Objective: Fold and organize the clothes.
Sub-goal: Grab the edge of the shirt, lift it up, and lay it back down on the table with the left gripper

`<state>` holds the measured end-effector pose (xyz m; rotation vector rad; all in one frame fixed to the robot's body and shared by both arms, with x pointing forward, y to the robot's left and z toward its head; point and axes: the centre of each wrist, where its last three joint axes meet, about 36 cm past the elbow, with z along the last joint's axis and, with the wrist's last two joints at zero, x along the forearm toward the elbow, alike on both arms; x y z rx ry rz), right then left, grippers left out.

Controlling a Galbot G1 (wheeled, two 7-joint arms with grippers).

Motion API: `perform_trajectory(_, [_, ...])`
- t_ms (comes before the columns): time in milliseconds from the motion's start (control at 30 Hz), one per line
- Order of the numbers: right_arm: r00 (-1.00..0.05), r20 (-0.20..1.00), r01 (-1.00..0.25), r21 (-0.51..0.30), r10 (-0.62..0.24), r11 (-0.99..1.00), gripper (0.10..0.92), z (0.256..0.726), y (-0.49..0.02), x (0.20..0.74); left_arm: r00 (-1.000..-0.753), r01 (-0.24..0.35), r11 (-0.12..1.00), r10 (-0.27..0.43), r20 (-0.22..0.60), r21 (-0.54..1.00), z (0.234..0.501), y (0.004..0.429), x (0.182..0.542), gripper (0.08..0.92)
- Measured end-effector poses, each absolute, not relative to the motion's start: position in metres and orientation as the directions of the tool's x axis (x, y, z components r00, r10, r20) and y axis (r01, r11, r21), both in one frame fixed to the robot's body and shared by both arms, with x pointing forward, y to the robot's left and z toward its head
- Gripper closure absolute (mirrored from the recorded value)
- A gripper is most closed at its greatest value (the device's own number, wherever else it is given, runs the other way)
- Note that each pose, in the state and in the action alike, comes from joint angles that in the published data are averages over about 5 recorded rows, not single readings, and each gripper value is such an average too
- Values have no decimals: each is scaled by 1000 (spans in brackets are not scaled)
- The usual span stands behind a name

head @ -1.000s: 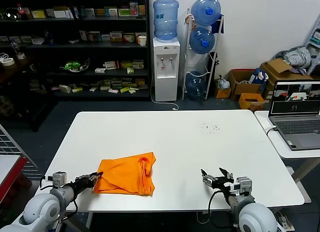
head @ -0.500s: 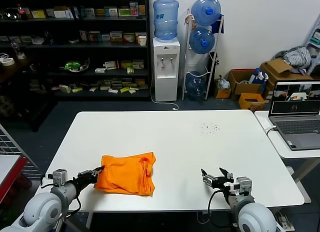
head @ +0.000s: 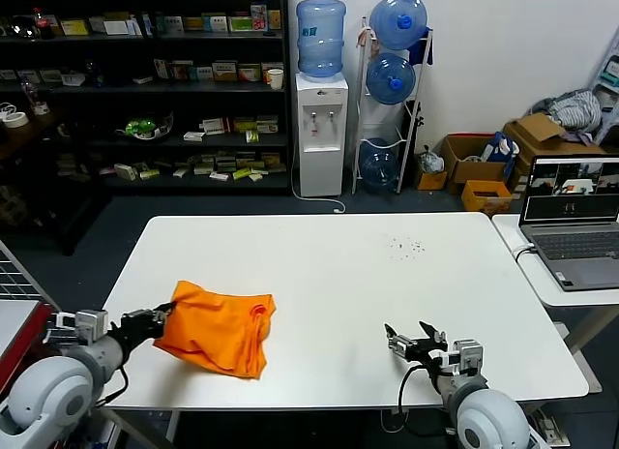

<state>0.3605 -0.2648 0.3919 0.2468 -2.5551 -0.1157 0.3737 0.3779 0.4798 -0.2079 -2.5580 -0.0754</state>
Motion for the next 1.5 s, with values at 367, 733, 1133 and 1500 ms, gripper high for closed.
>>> perform_trajectory(367, [-830, 517, -161, 139, -210, 977, 200, 394, -265, 362, -862, 77, 972, -47, 505, 222, 511, 443, 391, 909])
perform_trajectory(733, [-854, 471, -178, 132, -220, 975, 200, 398, -267, 361, -856, 33, 967, -103, 506, 252, 515, 461, 390, 909])
perform_trajectory(1133, [-901, 382, -179, 106, -206, 978, 200, 409, -273, 357, -862, 85, 994, 109, 495, -71, 495, 367, 372, 909])
perform_trajectory(1500, [-925, 351, -122, 95, -148, 988, 200, 419, -281, 351, -778, 166, 856, 419, 468, -490, 453, 226, 393, 909])
